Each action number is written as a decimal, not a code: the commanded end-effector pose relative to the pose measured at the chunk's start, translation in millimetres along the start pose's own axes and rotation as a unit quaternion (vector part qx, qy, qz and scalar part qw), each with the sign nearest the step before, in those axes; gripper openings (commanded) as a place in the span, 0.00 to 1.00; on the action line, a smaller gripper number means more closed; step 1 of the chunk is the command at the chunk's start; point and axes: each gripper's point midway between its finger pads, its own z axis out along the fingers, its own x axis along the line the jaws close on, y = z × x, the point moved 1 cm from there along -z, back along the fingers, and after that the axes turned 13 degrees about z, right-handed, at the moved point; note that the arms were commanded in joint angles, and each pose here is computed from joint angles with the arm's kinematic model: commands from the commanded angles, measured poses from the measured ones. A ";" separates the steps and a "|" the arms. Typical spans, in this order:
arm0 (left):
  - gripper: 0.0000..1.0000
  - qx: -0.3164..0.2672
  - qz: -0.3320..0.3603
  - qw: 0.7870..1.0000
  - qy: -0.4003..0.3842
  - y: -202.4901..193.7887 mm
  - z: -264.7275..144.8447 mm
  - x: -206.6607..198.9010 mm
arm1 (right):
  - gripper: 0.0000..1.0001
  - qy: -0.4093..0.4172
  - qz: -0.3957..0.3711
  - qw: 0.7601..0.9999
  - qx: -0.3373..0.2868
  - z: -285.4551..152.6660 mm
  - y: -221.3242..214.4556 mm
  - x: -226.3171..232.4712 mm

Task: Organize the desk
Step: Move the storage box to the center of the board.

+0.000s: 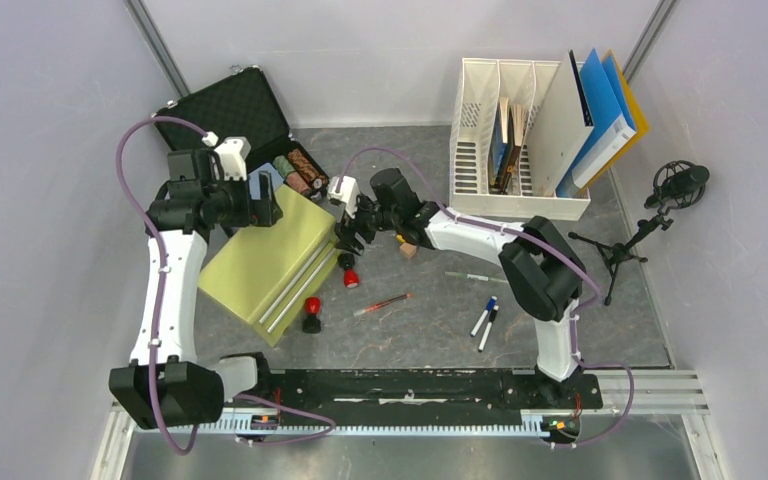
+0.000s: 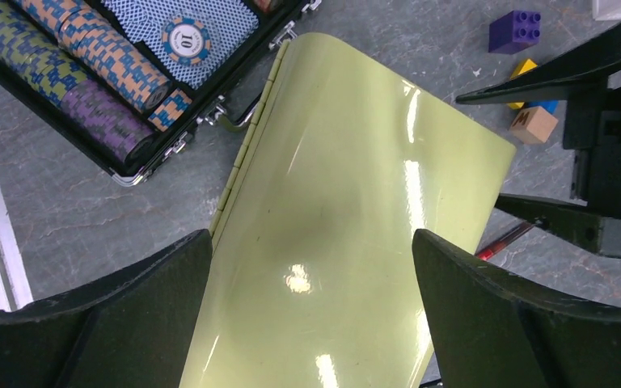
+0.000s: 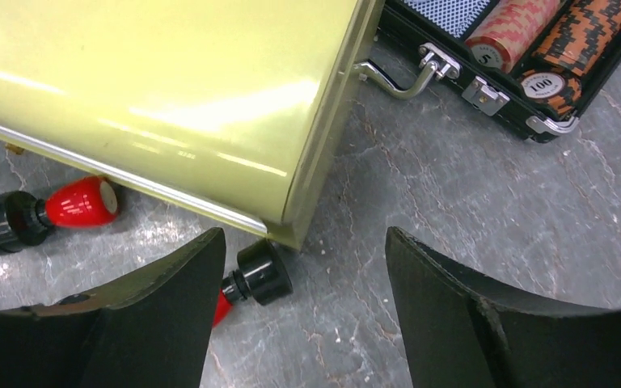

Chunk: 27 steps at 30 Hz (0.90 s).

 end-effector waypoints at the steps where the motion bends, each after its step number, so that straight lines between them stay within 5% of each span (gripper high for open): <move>1: 1.00 -0.029 -0.010 0.999 -0.008 13.0 7.6 0.7 | 0.76 0.019 0.003 0.999 -0.041 14.2 27.4 3.9; 11: 1.00 -0.007 -0.018 1.000 -0.019 -0.2 21.1 -0.5 | 0.52 0.011 0.017 0.999 -0.044 31.0 14.7 -2.1; 19: 1.00 0.018 -0.039 0.999 -0.031 -13.2 34.7 -2.6 | 0.00 -0.053 0.078 0.994 -0.051 35.1 8.3 -31.3; 27: 1.00 0.034 -0.057 0.995 -0.068 -26.3 52.9 -11.9 | 0.00 -0.124 0.141 0.980 -0.063 16.6 0.3 -67.7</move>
